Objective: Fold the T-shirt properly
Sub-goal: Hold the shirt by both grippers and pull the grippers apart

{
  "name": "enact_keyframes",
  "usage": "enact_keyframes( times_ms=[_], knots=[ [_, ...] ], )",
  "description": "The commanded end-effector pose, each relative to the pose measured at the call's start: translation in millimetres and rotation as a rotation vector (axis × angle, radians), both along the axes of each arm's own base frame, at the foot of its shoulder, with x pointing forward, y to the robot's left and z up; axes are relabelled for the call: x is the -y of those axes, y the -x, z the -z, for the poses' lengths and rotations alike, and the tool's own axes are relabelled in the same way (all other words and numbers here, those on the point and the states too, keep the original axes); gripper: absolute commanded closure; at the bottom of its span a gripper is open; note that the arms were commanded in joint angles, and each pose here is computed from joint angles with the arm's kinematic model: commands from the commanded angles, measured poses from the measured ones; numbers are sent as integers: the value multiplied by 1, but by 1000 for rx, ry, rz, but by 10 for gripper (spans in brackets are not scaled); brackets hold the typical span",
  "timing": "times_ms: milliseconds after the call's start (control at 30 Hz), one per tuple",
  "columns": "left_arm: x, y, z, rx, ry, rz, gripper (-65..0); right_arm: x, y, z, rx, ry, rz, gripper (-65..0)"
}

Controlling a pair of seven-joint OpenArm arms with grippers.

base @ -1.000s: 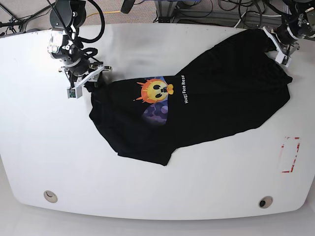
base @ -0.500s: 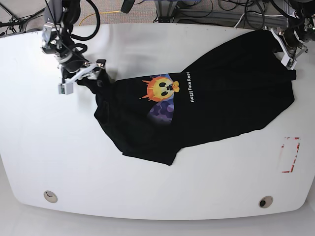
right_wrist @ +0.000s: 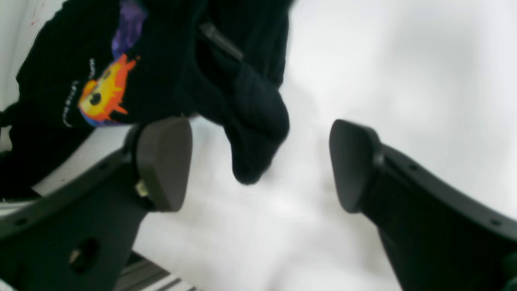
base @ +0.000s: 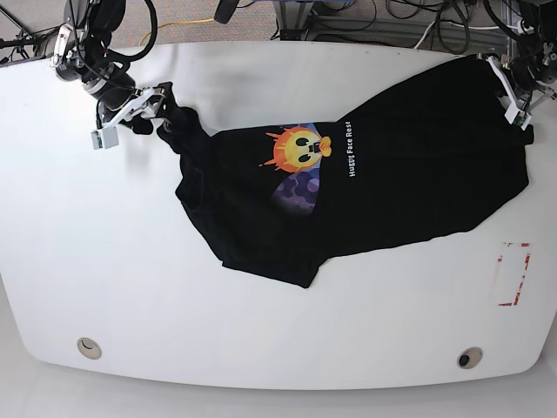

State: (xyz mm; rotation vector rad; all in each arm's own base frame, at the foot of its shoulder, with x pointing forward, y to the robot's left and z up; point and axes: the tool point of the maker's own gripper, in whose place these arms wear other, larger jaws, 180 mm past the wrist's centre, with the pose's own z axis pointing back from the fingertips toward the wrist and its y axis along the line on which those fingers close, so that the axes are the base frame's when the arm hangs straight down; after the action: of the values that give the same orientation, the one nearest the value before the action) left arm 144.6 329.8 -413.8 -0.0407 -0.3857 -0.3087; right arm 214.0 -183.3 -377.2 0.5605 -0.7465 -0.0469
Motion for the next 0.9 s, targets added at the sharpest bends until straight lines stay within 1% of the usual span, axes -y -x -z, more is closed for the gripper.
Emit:
enact_keyframes(
  times_ms=[0, 167, 200, 267, 400, 467, 567, 600, 633, 667, 767, 867],
  knots=[
    [-6, -1, -4, -4, -26, 6, 0, -3, -5, -12, 53, -8, -18, -509],
    [-6, -1, -4, -4, -26, 6, 0, -10, -1, -5, 34, -31, -16, -507],
    [-6, 0, -4, -5, -26, 6, 0, -10, -1, -3, 31, -34, -17, -501],
    [-6, 0, -4, -5, -26, 6, 0, -10, -1, 1, 20, -43, -12, -463],
    [-6, 0, -4, -5, -26, 6, 0, -14, -9, 7, 12, -65, -18, -314],
    [-6, 0, -4, -5, -26, 6, 0, -17, -10, 9, 5, -72, -26, -258],
    [-6, 0, -3, -5, -25, 5, 0, -18, -15, 7, 15, -73, -31, -155],
    [-5, 0, -3, -6, -24, 6, 0, -18, -15, 7, 15, -73, -31, -114],
    [-6, 0, -3, -7, -25, 6, 0, -18, -15, 7, 15, -71, -31, -49],
    [-6, 0, -3, -7, -25, 6, 0, -17, -15, 7, 15, -67, -33, -5],
    [-5, 0, -3, -8, -25, 10, 0, -14, -15, 6, 15, -56, -38, 0],
    [-3, -2, -8, 5, -33, 26, 0, -14, -16, -4, 43, -35, -54, 0]
  ],
)
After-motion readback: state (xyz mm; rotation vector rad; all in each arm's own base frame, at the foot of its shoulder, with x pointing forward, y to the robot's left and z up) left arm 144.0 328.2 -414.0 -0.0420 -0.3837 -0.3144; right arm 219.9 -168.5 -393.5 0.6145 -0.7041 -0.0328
